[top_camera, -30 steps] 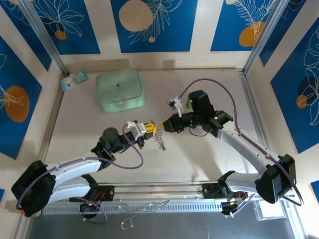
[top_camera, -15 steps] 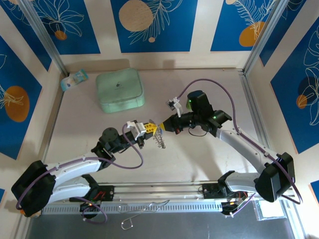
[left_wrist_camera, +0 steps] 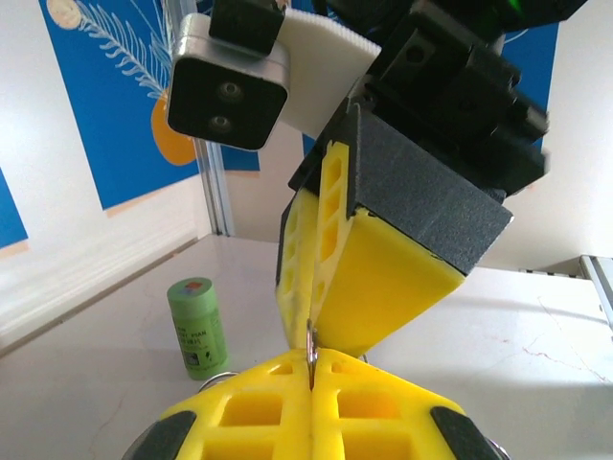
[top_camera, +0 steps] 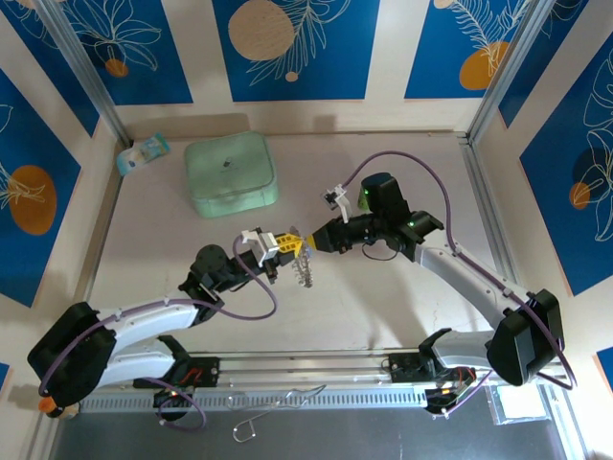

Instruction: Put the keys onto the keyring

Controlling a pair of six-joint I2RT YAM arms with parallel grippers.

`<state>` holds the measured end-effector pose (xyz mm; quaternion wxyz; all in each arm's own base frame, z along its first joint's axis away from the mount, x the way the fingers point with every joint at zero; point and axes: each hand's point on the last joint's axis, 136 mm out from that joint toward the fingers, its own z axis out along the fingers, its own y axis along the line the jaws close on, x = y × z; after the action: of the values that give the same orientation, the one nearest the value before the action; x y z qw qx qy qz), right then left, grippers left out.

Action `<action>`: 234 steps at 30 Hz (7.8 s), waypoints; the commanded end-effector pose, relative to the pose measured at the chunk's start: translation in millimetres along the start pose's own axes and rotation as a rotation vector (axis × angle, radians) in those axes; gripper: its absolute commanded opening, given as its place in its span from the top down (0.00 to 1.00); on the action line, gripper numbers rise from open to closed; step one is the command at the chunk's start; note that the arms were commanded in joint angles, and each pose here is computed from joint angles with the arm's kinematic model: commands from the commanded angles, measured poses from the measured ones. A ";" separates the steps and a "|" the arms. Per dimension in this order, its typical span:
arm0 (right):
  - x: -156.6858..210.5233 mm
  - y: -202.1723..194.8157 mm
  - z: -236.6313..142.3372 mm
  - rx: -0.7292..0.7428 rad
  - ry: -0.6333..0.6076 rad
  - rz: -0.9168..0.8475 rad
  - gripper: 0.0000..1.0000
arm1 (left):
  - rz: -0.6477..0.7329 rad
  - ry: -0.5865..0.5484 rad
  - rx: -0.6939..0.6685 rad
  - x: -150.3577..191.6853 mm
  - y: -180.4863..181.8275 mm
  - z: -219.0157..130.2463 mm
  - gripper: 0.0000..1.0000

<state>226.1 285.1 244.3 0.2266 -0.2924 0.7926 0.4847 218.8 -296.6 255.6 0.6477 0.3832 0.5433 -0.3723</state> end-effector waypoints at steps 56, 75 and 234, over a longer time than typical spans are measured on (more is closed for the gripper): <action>27.1 24.7 -11.0 0.081 0.195 -0.889 1.00 | 0.071 0.345 0.211 19.2 -23.7 -13.7 0.75; 31.5 46.7 6.6 0.053 0.289 -0.999 1.00 | 0.077 0.352 0.319 7.5 -35.9 -8.2 1.00; 43.2 13.5 -1.2 0.165 -0.046 -0.841 0.66 | 0.017 0.139 0.182 3.5 -29.9 -3.3 1.00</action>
<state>180.9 279.3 221.5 0.4174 -0.5514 0.6512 0.3125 197.7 -303.1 229.4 0.5554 0.4687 0.5798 -0.3683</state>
